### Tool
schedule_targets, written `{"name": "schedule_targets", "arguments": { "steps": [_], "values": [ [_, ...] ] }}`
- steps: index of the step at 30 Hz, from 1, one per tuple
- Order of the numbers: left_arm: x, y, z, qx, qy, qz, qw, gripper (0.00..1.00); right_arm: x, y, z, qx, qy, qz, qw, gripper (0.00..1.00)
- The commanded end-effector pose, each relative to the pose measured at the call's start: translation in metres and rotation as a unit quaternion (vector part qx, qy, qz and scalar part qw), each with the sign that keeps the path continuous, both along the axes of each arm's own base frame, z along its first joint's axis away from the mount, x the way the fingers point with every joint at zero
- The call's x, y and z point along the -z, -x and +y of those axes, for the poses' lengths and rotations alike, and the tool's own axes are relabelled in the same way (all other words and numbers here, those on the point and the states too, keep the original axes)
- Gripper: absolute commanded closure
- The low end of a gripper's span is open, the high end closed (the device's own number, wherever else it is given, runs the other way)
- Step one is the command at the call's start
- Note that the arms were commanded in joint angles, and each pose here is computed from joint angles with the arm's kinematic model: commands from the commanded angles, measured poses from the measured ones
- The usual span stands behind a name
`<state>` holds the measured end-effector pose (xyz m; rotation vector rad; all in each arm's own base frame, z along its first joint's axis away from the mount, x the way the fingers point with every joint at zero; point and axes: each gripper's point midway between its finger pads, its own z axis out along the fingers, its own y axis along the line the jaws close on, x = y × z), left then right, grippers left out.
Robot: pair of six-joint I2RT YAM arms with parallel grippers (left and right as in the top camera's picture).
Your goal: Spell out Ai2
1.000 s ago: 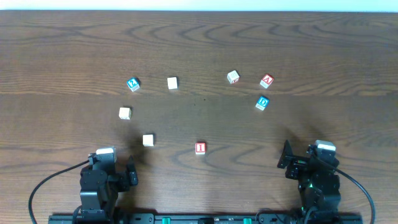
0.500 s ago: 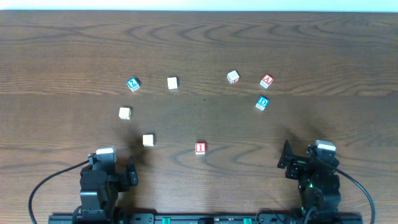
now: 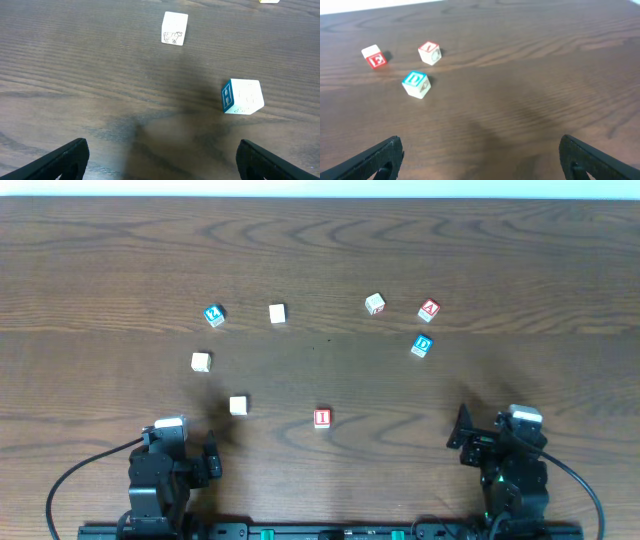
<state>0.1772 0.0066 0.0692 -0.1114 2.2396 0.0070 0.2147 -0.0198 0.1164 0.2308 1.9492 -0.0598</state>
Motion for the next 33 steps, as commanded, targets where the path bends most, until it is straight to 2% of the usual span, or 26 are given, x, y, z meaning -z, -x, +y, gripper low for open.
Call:
{"name": "schedule_targets", "arguments": {
  "steps": [1, 4, 7, 13, 19, 25, 33],
  "values": [
    [0.015, 0.006, 0.001, 0.000, -0.004, 0.024, 1.000, 0.05, -0.015, -0.005, 0.000, 0.002, -0.007, -0.034, 0.999, 0.01],
    [0.015, 0.006, 0.001, 0.000, -0.004, 0.024, 1.000, 0.05, -0.042, -0.015, 0.020, -0.039, -0.070, -0.096, 0.992, 0.01],
    [0.015, 0.006, 0.001, 0.000, -0.004, 0.024, 1.000, 0.05, -0.077, -0.019, 0.044, -0.099, -0.136, -0.162, 0.972, 0.01],
    [0.015, 0.006, 0.001, 0.000, -0.004, 0.024, 1.000, 0.05, -0.112, -0.016, 0.065, -0.158, -0.190, -0.219, 0.944, 0.01],
    [0.015, 0.006, 0.001, 0.000, -0.004, 0.024, 1.000, 0.05, -0.111, -0.018, 0.101, -0.257, -0.209, -0.186, 0.925, 0.01],
    [0.015, 0.006, 0.001, 0.000, -0.004, 0.024, 1.000, 0.05, -0.106, -0.032, 0.118, -0.286, -0.255, -0.140, 0.913, 0.01],
    [0.015, 0.006, 0.001, 0.000, -0.004, 0.024, 1.000, 0.05, -0.116, -0.050, 0.151, -0.331, -0.268, -0.090, 0.900, 0.01]
  ]
}}
